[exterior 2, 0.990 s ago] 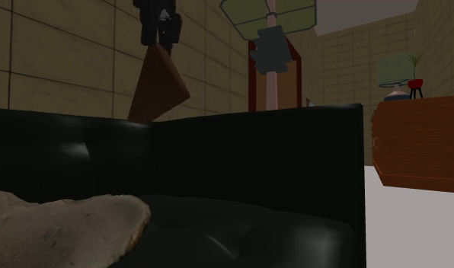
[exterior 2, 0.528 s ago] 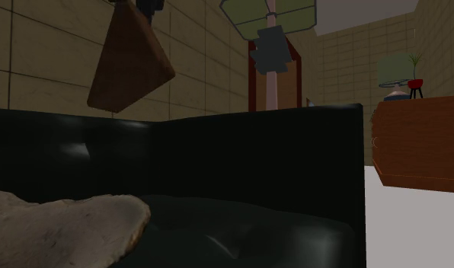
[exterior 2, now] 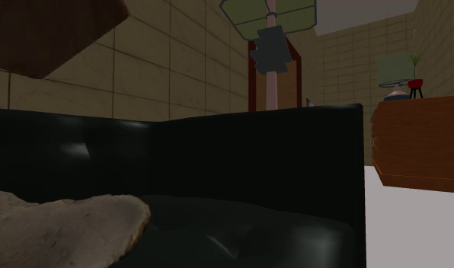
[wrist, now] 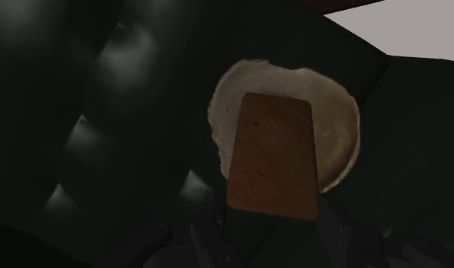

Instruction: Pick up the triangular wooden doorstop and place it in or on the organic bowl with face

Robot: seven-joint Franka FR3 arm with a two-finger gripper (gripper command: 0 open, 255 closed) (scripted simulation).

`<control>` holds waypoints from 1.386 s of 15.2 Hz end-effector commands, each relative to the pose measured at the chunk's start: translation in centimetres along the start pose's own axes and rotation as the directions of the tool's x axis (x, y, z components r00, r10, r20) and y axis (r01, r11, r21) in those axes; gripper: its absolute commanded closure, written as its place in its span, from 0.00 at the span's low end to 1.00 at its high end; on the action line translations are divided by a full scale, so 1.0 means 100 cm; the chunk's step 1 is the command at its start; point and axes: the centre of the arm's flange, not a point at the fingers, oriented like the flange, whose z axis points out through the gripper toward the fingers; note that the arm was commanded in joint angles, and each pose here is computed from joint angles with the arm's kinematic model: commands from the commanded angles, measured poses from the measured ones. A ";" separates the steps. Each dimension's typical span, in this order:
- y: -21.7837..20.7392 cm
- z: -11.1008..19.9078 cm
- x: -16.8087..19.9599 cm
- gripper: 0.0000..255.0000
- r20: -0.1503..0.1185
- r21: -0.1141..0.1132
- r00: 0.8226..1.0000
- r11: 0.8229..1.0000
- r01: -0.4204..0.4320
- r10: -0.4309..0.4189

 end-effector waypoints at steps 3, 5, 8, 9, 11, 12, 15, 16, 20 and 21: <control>-0.047 -0.003 -0.005 1.00 0.000 0.000 1.000 1.000 -0.002 0.002; -0.047 0.008 -0.005 1.00 0.000 0.000 1.000 1.000 -0.002 0.002; -0.047 0.024 -0.006 1.00 0.000 0.000 1.000 1.000 -0.002 0.002; -0.047 0.029 -0.007 1.00 0.000 0.000 1.000 1.000 -0.002 0.002; -0.046 0.040 -0.007 1.00 0.000 0.000 1.000 1.000 -0.002 0.002; -0.046 0.045 -0.008 1.00 0.000 0.000 1.000 1.000 -0.002 0.002; -0.046 0.061 -0.009 1.00 0.000 0.000 1.000 1.000 -0.002 0.002; -0.046 0.066 -0.009 1.00 0.000 0.000 1.000 1.000 -0.002 0.002; -0.045 0.087 -0.011 1.00 0.000 0.000 1.000 1.000 -0.002 0.002; -0.045 0.092 -0.011 1.00 0.000 0.000 1.000 1.000 -0.002 0.002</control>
